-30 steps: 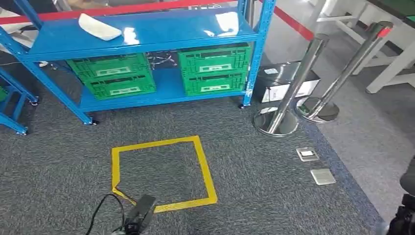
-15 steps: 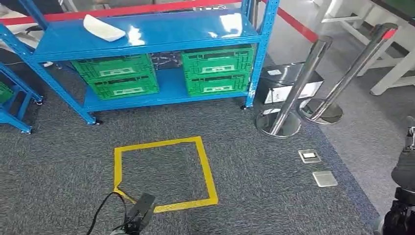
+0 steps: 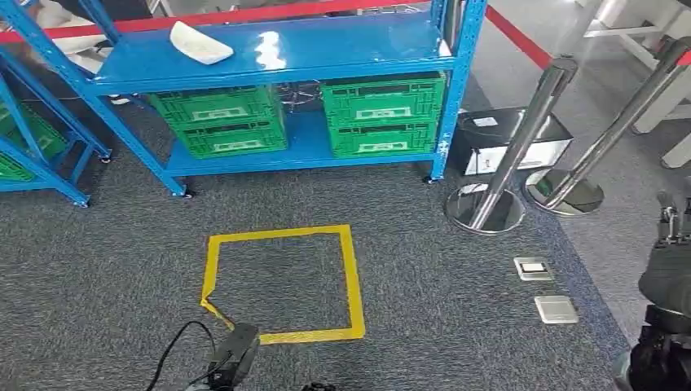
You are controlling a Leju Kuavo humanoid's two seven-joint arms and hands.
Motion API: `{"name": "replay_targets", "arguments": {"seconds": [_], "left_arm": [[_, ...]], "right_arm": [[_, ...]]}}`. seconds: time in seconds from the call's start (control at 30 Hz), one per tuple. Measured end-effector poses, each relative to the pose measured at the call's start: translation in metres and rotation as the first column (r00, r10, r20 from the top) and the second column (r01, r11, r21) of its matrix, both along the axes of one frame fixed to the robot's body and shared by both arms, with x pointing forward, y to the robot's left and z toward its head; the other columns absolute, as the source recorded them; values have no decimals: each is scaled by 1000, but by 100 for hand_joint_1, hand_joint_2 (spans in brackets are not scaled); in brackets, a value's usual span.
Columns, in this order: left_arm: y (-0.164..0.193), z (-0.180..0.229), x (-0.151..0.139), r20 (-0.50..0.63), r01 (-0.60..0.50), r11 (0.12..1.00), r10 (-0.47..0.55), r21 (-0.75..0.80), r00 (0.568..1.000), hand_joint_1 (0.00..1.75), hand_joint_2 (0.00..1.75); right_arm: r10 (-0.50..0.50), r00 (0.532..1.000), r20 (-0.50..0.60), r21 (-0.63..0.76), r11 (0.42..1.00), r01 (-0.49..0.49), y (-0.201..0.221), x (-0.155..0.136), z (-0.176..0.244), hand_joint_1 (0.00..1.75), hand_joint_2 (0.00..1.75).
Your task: Take the parts from the cabinet and place them on the table.
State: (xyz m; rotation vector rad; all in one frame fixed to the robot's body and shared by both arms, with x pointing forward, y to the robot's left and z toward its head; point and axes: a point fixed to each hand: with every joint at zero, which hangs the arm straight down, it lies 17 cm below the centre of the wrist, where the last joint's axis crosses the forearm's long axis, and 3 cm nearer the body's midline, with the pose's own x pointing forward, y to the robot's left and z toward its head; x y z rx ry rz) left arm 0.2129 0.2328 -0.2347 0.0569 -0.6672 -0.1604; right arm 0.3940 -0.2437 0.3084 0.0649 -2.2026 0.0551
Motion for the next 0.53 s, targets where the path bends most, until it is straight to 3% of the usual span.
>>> {"name": "replay_targets", "arguments": {"seconds": [0.53], "left_arm": [[3, -2, -7, -3, -6, 1000, 6, 7, 1000, 0, 0]], "right_arm": [[5, 1000, -11, 0, 1000, -5, 4, 7, 1, 0, 0]]}}
